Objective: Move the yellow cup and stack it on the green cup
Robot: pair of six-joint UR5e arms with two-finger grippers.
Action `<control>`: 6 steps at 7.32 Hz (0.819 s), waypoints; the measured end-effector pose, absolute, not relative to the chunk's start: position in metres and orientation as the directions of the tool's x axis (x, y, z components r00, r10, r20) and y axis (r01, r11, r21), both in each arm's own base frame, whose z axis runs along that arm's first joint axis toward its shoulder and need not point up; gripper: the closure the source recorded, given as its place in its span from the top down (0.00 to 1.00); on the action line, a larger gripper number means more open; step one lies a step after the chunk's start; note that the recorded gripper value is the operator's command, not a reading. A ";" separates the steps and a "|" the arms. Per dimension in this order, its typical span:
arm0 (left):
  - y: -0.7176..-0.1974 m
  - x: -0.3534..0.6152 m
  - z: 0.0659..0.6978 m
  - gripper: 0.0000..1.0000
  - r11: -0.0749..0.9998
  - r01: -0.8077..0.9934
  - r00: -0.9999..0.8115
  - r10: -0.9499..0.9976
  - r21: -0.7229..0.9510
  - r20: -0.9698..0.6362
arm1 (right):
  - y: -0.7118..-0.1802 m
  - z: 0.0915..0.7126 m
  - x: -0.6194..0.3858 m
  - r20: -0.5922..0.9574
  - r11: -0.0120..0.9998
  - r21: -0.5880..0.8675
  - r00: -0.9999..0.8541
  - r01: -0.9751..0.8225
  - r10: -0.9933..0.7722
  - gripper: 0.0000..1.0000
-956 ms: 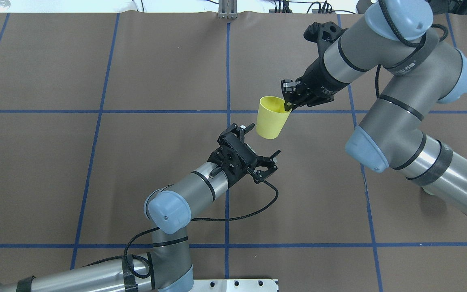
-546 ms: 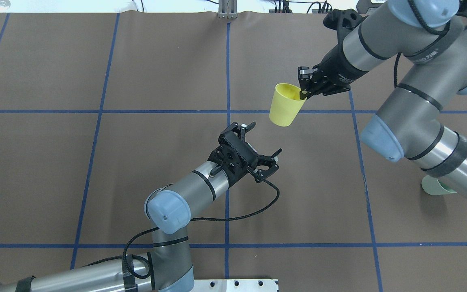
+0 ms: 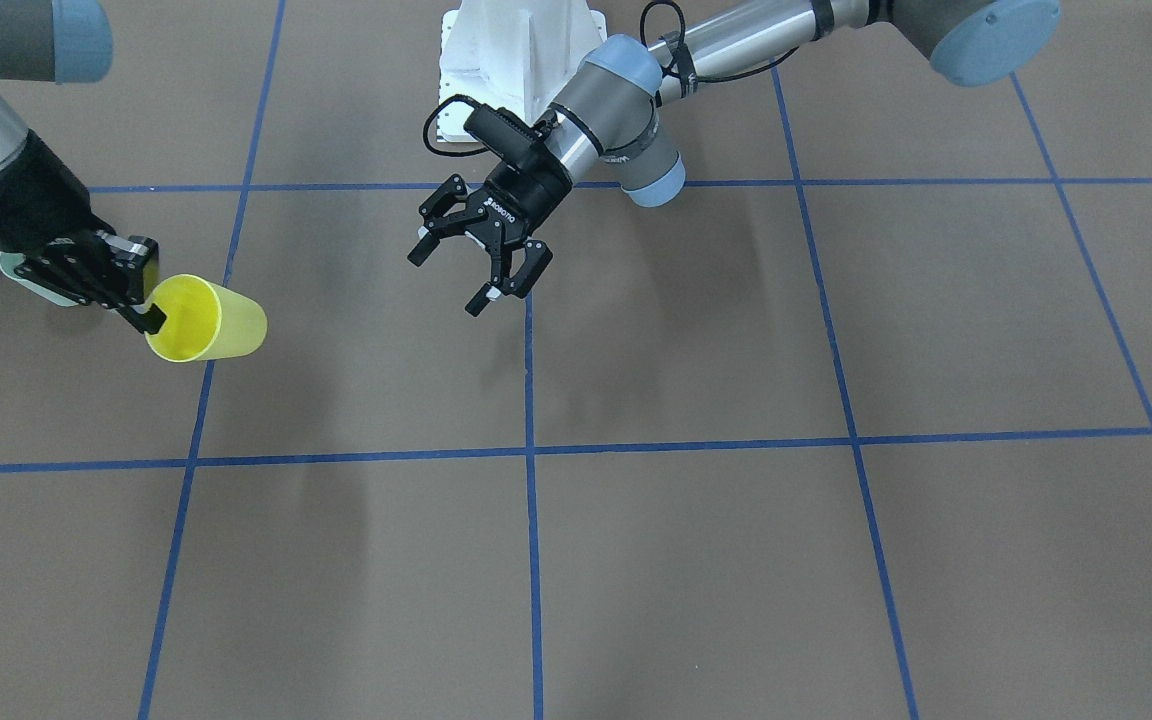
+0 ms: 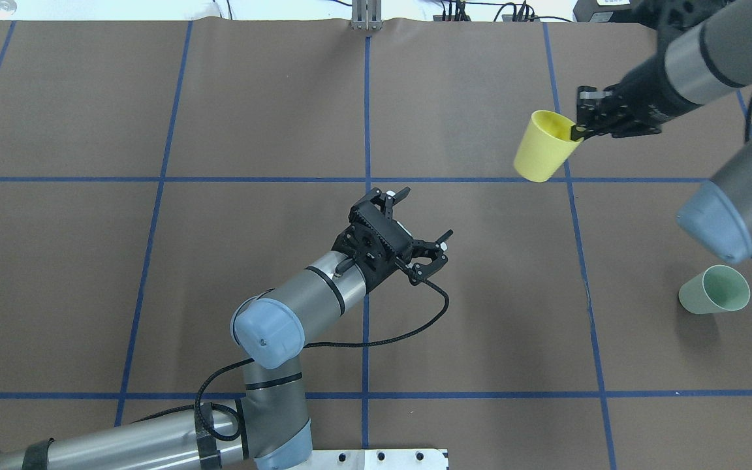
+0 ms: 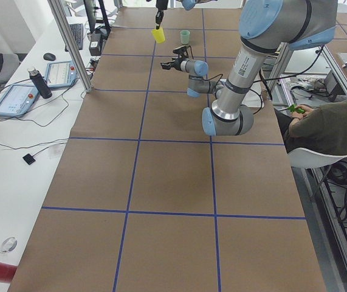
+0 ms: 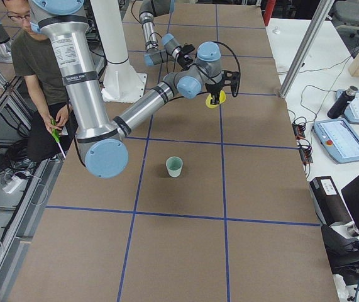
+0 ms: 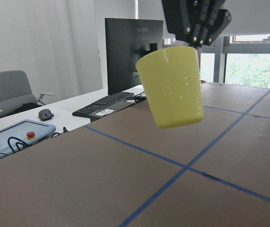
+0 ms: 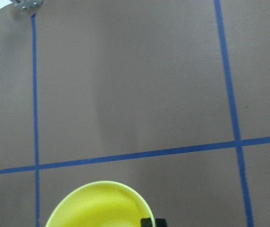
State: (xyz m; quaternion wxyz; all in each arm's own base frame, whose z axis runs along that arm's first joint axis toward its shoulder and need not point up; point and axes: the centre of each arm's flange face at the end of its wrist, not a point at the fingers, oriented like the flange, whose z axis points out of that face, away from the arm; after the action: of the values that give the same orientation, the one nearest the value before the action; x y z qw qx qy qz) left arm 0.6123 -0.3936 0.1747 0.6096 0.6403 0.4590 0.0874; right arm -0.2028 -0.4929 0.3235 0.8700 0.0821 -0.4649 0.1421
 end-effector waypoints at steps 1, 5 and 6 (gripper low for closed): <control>-0.423 0.606 0.193 0.99 0.193 0.488 0.590 0.646 0.851 -0.485 | -0.474 0.341 -0.182 0.811 0.931 0.028 0.553 -0.364 0.192 0.00; -0.541 0.570 0.266 0.99 0.448 0.543 0.570 0.424 0.710 -0.703 | -0.388 0.401 -0.110 0.734 0.875 0.103 0.629 -0.473 0.254 0.00; -0.569 0.550 0.274 0.99 0.532 0.555 0.521 0.378 0.640 -0.766 | -0.372 0.418 -0.098 0.728 0.865 0.124 0.637 -0.487 0.254 0.00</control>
State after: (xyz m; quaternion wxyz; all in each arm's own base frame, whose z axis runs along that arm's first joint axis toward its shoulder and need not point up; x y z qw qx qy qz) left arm 0.5496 -0.5688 0.2737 0.7281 0.4798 0.4858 -0.0607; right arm -0.0976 -0.3718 0.4179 0.8911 0.1565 -0.3718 0.2077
